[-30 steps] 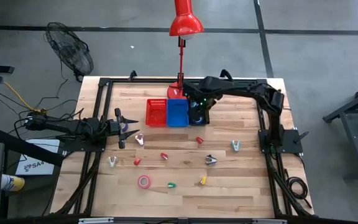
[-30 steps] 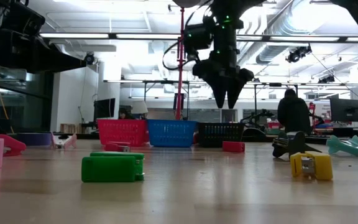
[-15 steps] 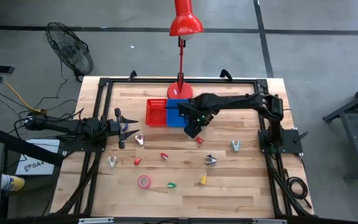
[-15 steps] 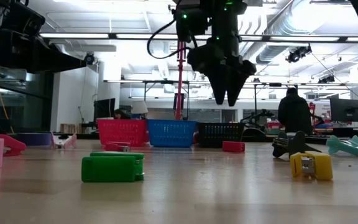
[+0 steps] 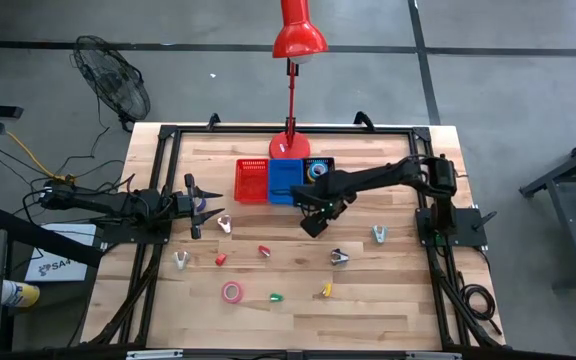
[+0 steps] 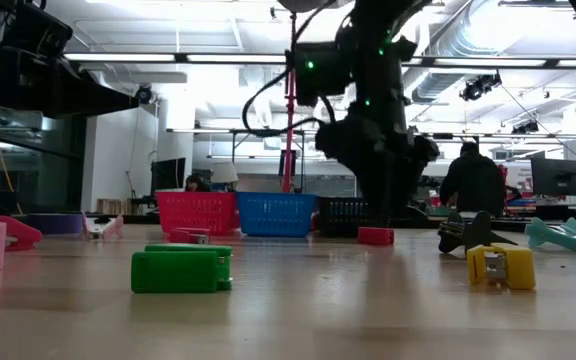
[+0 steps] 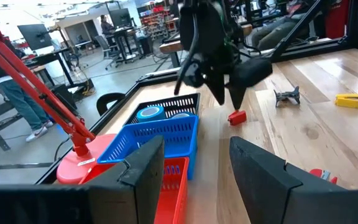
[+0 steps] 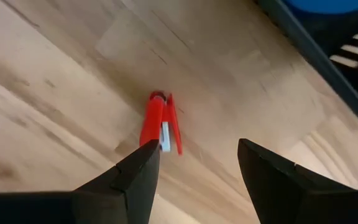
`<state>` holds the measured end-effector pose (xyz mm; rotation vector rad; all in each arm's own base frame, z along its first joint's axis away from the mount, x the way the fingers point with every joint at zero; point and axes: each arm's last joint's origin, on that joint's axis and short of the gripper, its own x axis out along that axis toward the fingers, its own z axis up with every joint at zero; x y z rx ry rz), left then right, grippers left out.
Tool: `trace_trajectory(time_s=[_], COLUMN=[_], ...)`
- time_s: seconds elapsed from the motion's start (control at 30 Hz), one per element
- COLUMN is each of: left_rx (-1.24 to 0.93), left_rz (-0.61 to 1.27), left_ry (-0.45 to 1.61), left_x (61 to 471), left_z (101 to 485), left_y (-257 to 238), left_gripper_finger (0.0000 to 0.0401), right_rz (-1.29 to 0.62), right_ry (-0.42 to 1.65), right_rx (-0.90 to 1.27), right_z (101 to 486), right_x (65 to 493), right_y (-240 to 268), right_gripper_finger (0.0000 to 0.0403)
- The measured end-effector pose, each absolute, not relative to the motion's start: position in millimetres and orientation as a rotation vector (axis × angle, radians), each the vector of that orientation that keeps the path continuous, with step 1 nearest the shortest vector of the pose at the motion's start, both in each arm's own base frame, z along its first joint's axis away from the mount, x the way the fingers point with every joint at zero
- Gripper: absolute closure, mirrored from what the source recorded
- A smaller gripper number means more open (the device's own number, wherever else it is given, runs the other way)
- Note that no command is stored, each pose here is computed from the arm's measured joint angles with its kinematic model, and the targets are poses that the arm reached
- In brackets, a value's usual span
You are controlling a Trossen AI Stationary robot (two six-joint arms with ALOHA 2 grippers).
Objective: Pick and place Stapler, Stapler remover, tape
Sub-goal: Put the right red stapler into the blue basket
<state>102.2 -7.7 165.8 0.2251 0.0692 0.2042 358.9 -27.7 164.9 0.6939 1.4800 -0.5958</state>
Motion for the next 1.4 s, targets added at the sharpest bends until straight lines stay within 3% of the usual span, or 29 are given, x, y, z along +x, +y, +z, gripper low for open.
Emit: trace_trajectory(time_s=[1.4], left_rx=[0.225], left_rz=[0.204], left_ry=[0.069], left_x=[102.2], left_z=[165.8], left_y=[-7.7], left_gripper_finger=[0.0222], right_rz=[-0.481], right_ry=[1.421], right_rx=[0.718], right_z=[160.8], right_x=[367.0], right_y=[-17.8], right_gripper_finger=[0.0194])
